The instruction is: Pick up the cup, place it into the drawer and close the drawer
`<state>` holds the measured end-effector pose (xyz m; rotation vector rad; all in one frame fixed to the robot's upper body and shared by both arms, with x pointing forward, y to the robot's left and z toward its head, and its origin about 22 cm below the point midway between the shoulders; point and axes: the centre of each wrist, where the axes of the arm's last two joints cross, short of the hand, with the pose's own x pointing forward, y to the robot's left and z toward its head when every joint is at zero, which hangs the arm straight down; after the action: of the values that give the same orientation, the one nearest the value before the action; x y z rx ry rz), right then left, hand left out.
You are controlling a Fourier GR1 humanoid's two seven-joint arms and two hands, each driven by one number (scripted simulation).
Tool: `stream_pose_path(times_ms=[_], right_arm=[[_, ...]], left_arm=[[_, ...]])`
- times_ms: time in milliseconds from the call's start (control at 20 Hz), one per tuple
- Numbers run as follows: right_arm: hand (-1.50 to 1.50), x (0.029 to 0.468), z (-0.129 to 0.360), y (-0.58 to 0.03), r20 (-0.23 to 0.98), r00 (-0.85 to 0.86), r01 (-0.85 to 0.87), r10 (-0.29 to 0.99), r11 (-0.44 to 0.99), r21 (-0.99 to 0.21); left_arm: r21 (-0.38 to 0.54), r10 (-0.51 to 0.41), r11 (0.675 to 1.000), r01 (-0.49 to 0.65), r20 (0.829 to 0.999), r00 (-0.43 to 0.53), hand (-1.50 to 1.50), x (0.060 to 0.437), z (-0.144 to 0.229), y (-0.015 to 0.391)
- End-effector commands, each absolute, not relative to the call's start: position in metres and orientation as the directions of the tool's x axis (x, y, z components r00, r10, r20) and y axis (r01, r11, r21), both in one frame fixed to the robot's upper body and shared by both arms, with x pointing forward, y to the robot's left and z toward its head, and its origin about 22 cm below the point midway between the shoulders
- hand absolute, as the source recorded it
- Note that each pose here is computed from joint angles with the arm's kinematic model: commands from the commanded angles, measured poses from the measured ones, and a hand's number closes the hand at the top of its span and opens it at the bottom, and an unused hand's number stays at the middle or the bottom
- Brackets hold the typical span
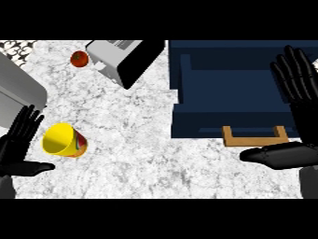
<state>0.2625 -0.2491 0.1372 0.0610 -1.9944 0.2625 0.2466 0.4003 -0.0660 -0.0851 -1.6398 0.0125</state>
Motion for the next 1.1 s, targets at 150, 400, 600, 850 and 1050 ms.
stream_pose_path(times_ms=[150,400,600,850,1050], right_arm=[[-1.50,0.275,0.147,-0.252,0.893,-0.443,-0.153,0.080,0.975,-0.163],[-1.50,0.281,0.151,-0.251,0.895,-0.441,-0.161,0.067,0.975,-0.153],[-1.50,0.257,0.143,-0.258,0.898,-0.433,-0.181,0.070,0.970,-0.163],[-1.50,0.263,0.157,-0.265,0.897,-0.436,-0.189,0.073,0.967,-0.171],[-1.50,0.285,0.152,-0.256,0.894,-0.442,-0.165,0.068,0.974,-0.156]], left_arm=[[-0.015,0.017,1.000,0.025,0.998,-0.053,-1.50,0.254,-0.095,0.408],[-0.052,0.053,0.999,0.015,0.997,-0.062,-1.50,0.238,-0.119,0.405],[-0.047,0.047,0.999,0.003,0.996,-0.081,-1.50,0.243,-0.121,0.397],[-0.062,0.062,0.998,0.002,0.993,-0.103,-1.50,0.228,-0.132,0.396],[-0.072,0.075,0.997,0.029,0.988,-0.132,-1.50,0.245,-0.121,0.396]])
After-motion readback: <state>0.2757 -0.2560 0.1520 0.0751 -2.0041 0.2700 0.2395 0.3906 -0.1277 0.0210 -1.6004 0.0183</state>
